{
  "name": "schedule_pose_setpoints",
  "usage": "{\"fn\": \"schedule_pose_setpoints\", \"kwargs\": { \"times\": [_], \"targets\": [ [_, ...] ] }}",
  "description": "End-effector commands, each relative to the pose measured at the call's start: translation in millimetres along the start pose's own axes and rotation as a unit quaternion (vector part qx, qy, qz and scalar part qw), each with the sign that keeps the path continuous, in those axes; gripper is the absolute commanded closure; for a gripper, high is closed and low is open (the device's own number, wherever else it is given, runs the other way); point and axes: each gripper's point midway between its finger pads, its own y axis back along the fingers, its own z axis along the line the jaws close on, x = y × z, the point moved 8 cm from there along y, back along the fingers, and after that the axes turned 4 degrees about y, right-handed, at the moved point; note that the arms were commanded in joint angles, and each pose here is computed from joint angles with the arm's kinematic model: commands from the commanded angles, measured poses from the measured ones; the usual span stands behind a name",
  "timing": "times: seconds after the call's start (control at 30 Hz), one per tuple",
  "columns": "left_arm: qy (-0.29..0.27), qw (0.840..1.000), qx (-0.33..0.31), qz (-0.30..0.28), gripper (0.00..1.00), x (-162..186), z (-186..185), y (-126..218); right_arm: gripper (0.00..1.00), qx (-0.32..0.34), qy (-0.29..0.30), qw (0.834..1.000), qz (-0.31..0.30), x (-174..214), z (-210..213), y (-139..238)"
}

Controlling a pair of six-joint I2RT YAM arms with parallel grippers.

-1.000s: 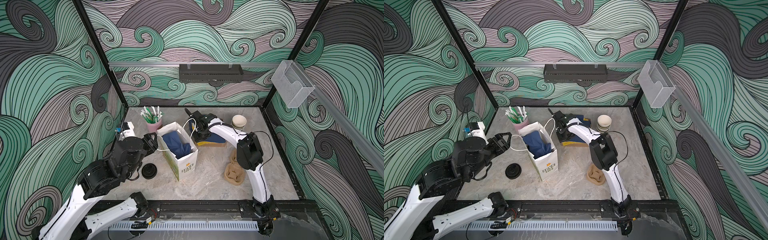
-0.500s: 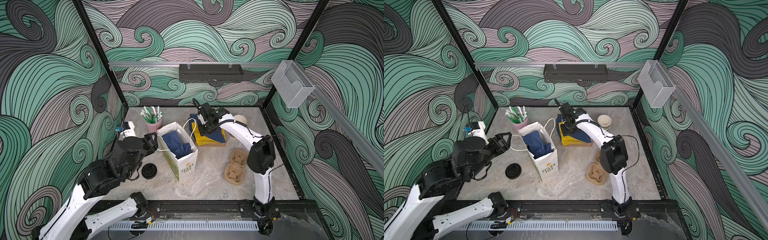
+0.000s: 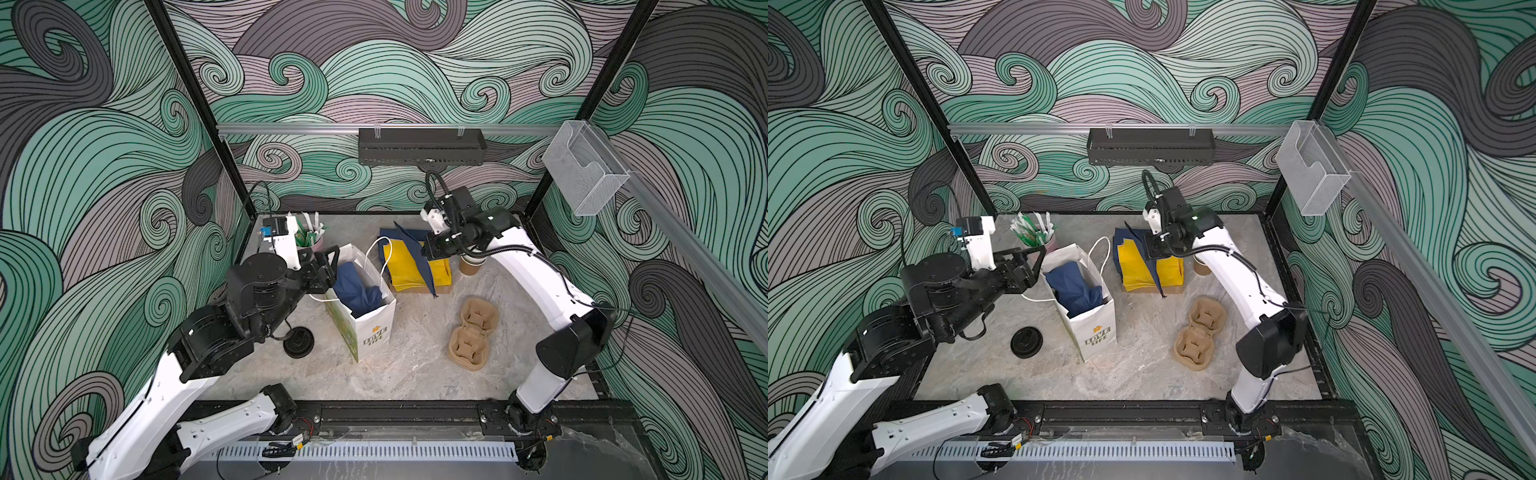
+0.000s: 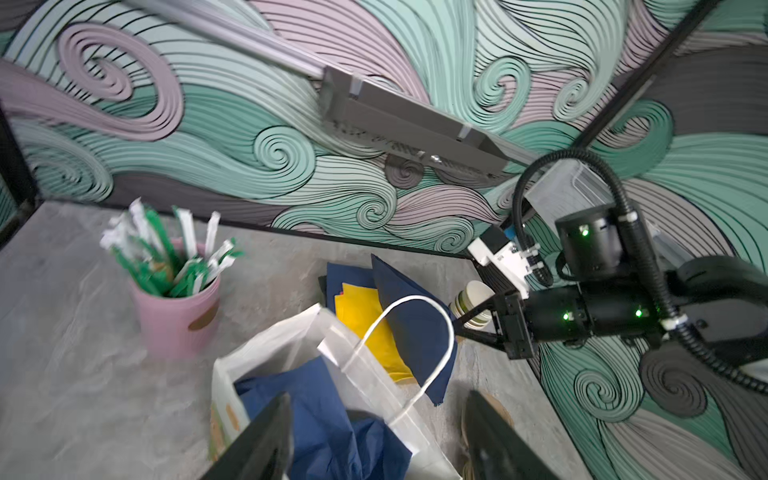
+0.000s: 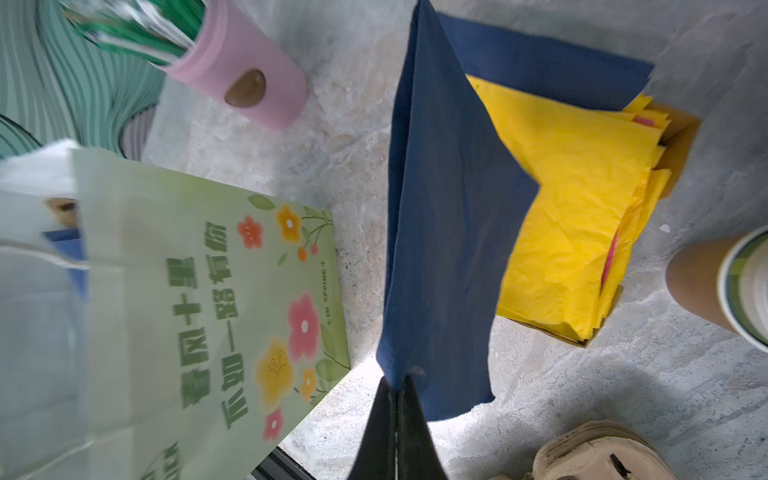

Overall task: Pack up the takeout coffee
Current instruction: 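Lift a navy napkin off the stack with the right gripper while the left gripper rises, then raise the napkin toward the left gripper while the left gripper grasps its edge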

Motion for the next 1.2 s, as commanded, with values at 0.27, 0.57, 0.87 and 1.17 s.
{"fn": "schedule_pose_setpoints", "kwargs": {
  "times": [0.27, 0.57, 0.87, 1.17],
  "targets": [
    [-0.175, 0.955, 0.231, 0.064, 0.19, 3.2, -93.5, -65.2, 1.00, -0.078, -0.002, 0.988, -0.135, 17.4, 28.9, 143.9],
    [-0.129, 0.927, 0.339, 0.098, 0.06, 37.2, -129.6, -99.8, 1.00, -0.163, 0.024, 0.963, -0.214, 33.0, 61.3, 211.8],
    [-0.028, 0.887, 0.450, 0.100, 0.01, 43.8, -162.8, -114.7, 1.00, -0.206, -0.013, 0.938, -0.280, 22.3, 70.0, 232.2],
    [-0.019, 0.899, 0.425, 0.099, 0.01, 54.5, -172.8, -139.4, 1.00, -0.229, -0.053, 0.918, -0.320, 9.0, 69.0, 226.5]
  ]
}}
